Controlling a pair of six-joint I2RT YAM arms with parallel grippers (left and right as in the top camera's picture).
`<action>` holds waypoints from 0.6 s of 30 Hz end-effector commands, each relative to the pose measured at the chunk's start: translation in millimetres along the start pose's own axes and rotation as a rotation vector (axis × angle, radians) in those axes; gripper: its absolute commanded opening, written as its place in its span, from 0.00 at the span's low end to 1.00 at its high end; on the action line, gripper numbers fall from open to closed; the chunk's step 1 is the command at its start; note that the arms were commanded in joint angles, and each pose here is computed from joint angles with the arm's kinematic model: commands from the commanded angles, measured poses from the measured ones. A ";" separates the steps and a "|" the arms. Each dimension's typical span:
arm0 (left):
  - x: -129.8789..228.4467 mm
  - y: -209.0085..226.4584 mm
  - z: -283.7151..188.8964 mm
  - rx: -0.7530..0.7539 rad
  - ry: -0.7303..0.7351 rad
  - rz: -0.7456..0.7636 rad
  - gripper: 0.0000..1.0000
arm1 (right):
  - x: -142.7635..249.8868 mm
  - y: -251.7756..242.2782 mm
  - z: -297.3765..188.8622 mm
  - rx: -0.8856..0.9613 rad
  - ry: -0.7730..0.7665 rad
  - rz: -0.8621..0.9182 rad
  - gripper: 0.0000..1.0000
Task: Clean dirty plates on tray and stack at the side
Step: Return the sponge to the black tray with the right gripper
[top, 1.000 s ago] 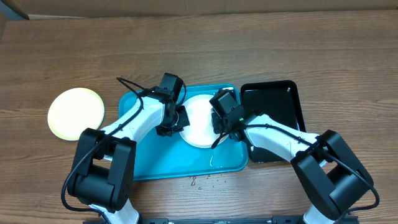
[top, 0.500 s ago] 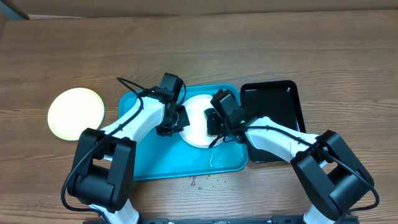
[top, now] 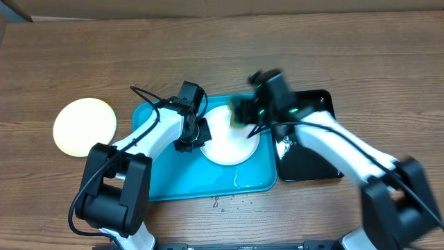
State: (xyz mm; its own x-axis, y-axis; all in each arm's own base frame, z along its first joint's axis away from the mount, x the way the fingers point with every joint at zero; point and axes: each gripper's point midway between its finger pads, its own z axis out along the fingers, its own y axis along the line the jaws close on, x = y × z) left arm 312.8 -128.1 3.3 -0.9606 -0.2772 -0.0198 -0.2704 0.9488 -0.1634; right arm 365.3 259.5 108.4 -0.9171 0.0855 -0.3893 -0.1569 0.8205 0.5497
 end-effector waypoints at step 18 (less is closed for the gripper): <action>-3.4 44.2 -10.6 -0.233 -0.097 0.016 0.04 | 60.6 -186.6 -91.2 0.675 0.121 0.080 0.04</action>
State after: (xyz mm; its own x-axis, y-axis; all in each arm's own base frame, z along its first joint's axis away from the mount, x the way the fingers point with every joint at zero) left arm 310.1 -117.9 6.7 -0.9619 -0.2685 -0.0525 -0.2630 0.9603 -0.0931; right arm 309.5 82.4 64.3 -0.9607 0.1422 -0.2382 0.1222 0.9878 0.0965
